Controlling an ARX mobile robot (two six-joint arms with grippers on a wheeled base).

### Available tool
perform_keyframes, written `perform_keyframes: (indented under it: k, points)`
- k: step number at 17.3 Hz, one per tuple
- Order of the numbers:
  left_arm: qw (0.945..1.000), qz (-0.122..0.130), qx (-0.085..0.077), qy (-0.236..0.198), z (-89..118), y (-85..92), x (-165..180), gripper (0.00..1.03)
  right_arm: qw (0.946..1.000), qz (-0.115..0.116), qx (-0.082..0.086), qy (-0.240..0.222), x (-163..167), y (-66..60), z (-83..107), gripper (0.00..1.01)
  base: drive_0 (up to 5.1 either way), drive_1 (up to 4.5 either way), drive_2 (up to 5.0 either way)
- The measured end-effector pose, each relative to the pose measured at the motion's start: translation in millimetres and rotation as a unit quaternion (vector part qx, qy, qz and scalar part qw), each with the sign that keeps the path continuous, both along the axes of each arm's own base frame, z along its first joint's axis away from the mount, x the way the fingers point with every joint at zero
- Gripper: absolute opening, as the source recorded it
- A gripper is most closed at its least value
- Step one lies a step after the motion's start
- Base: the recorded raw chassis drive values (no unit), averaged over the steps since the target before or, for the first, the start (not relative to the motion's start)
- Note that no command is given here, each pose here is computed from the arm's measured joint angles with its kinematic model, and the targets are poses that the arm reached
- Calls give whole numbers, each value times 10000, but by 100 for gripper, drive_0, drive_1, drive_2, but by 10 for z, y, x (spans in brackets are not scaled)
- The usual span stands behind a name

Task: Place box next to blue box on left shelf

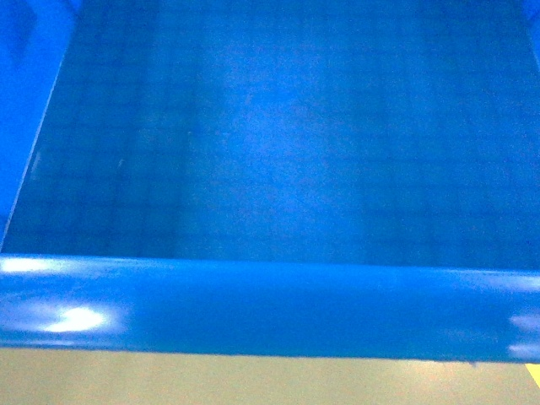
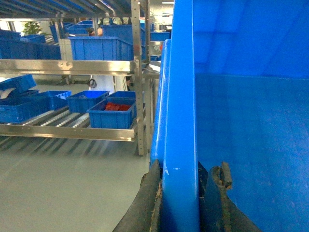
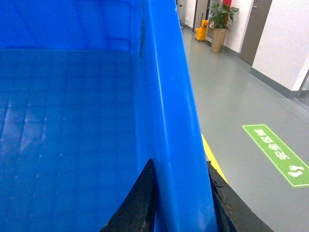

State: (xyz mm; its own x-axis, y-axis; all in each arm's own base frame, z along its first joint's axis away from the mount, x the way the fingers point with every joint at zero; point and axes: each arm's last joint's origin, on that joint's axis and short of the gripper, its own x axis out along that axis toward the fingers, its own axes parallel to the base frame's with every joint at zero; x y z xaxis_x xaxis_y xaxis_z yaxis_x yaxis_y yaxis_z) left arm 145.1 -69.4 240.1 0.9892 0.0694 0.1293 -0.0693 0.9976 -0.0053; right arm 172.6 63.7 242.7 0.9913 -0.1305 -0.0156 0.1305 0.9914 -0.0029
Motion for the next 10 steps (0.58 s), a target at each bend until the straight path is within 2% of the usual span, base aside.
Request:
perform_keyframes:
  k: [10]
  points:
    - [10000,-5,0,-5,1,0,-1,11,10000,-2,-2,3,0,0,-1,20,-6,406,-418]
